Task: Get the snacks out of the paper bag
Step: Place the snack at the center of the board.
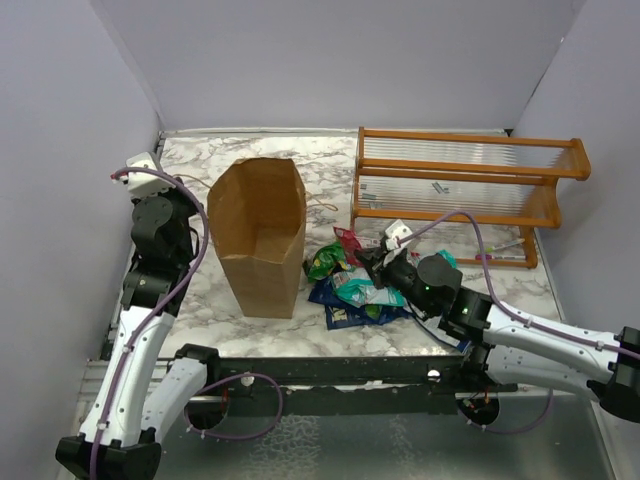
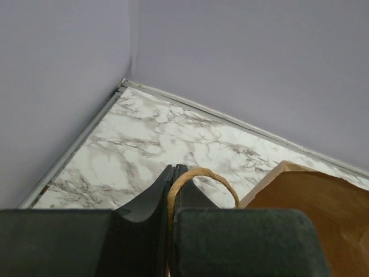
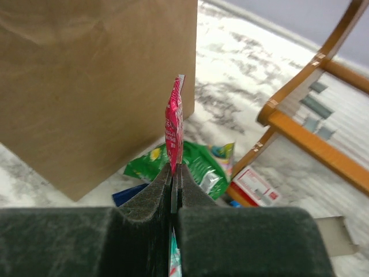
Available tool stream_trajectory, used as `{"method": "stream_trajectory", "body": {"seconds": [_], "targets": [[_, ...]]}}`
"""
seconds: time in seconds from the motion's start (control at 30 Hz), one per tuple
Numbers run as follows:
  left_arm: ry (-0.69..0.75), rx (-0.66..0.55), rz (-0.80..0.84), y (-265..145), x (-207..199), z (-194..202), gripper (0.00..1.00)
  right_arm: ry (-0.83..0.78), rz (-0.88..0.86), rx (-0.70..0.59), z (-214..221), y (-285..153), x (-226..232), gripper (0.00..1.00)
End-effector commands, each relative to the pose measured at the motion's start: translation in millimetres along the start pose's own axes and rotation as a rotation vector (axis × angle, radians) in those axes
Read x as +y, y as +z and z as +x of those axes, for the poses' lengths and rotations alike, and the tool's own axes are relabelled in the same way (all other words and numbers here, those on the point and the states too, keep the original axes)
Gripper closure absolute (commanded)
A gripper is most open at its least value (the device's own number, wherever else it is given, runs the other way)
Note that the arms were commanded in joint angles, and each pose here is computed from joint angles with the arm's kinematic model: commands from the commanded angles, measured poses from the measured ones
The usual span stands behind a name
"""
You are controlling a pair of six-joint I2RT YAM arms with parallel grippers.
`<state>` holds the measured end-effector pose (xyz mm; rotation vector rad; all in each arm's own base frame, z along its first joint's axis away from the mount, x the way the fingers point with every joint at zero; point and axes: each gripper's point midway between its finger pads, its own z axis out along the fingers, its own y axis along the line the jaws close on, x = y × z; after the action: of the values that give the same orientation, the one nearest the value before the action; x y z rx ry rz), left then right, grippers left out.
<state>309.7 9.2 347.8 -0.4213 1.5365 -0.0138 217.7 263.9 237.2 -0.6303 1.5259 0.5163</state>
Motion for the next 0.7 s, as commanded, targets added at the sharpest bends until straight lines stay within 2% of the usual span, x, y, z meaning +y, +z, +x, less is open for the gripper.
{"method": "stream_trajectory", "body": {"seconds": [0.0,0.2,0.47,0.53,0.67], "targets": [[0.079,-0.090,-0.110,-8,24,-31,1.00,0.189,-0.070,0.071,5,7,25,0.99],[0.125,-0.136,-0.174,-18,38,-47,1.00,0.305,-0.145,0.155,27,15,50,0.99],[0.132,-0.144,-0.213,-25,48,-48,0.98,0.401,-0.078,0.238,48,15,48,0.99],[0.122,-0.138,-0.205,-26,48,-46,0.91,0.420,-0.033,0.252,55,12,42,0.99],[0.087,-0.132,-0.137,-28,37,-43,0.65,0.433,0.059,0.273,73,10,28,0.99]]}}
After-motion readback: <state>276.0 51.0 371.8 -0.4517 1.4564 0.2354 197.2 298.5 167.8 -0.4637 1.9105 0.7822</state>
